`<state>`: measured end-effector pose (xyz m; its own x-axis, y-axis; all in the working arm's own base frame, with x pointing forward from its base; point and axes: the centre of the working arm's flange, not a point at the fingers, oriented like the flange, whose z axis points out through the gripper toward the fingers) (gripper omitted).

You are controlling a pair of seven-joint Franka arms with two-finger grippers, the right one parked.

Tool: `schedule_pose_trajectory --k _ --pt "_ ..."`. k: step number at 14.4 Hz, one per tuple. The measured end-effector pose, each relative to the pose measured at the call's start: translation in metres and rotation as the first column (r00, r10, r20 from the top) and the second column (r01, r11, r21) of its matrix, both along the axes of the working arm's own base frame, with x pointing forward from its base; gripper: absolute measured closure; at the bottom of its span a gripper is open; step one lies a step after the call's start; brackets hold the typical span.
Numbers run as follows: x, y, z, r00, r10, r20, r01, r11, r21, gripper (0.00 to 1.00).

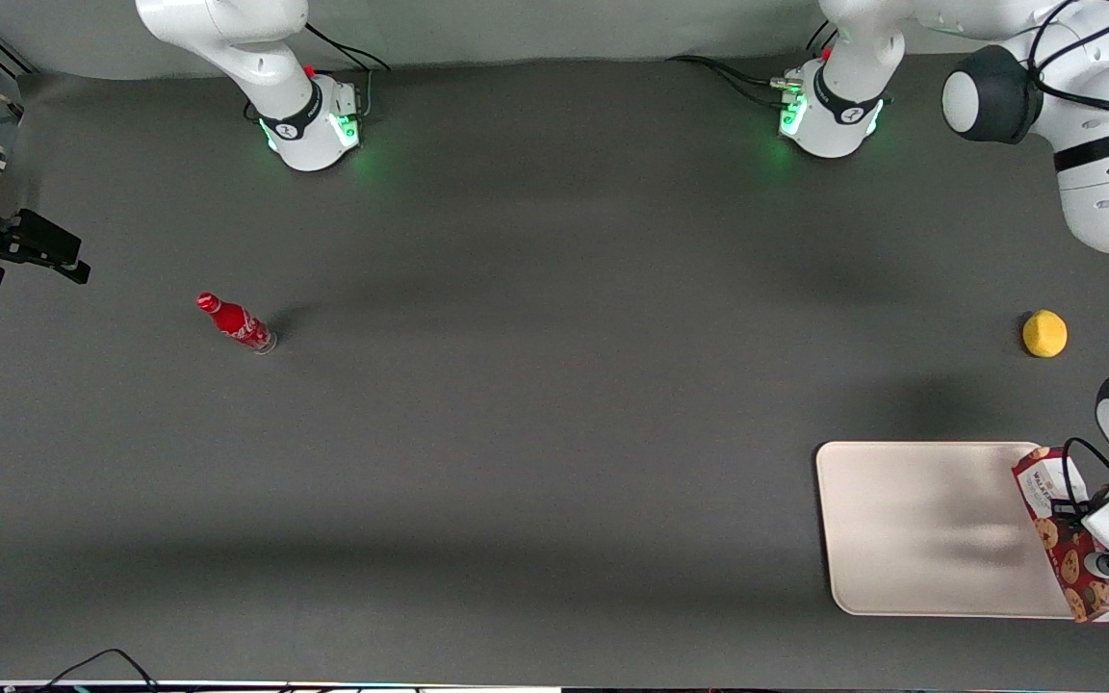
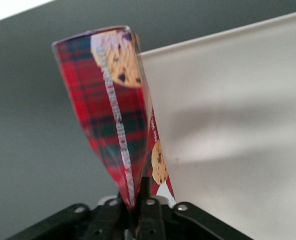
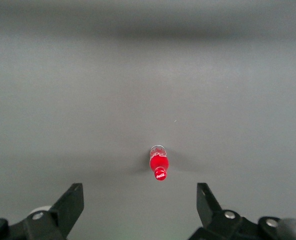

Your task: Place red cookie box on tray

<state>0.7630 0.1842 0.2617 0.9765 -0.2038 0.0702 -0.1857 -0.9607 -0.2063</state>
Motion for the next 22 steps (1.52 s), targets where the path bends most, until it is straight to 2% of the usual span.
schedule_pose_trajectory --k 4,5,8,9,10,12,16,19,22 --pt "0.0 0.001 -0.005 1.0 0.0 0.002 0.0 1.0 0.003 0.46" --pt "-0.001 0.002 -0.004 1.0 0.005 -0.016 -0.004 1.0 0.001 0.36" --pt "-0.012 0.004 0.028 0.99 0.034 -0.134 -0.035 0.999 -0.003 0.05" --pt "-0.017 0.0 0.053 0.984 0.043 -0.173 -0.046 0.999 -0.014 0.0" --pt "-0.025 -0.007 0.085 0.977 0.05 -0.209 -0.058 0.998 -0.031 0.0" --pt "-0.046 -0.027 0.163 0.968 0.051 -0.245 -0.072 0.995 -0.075 0.0" --pt "-0.112 -0.081 0.29 0.942 0.102 -0.319 -0.144 0.983 -0.113 0.0" --pt "-0.173 -0.11 0.322 0.931 0.12 -0.346 -0.181 0.972 -0.149 0.0" --pt "-0.234 -0.14 0.317 0.936 0.114 -0.332 -0.181 0.967 -0.179 0.0"
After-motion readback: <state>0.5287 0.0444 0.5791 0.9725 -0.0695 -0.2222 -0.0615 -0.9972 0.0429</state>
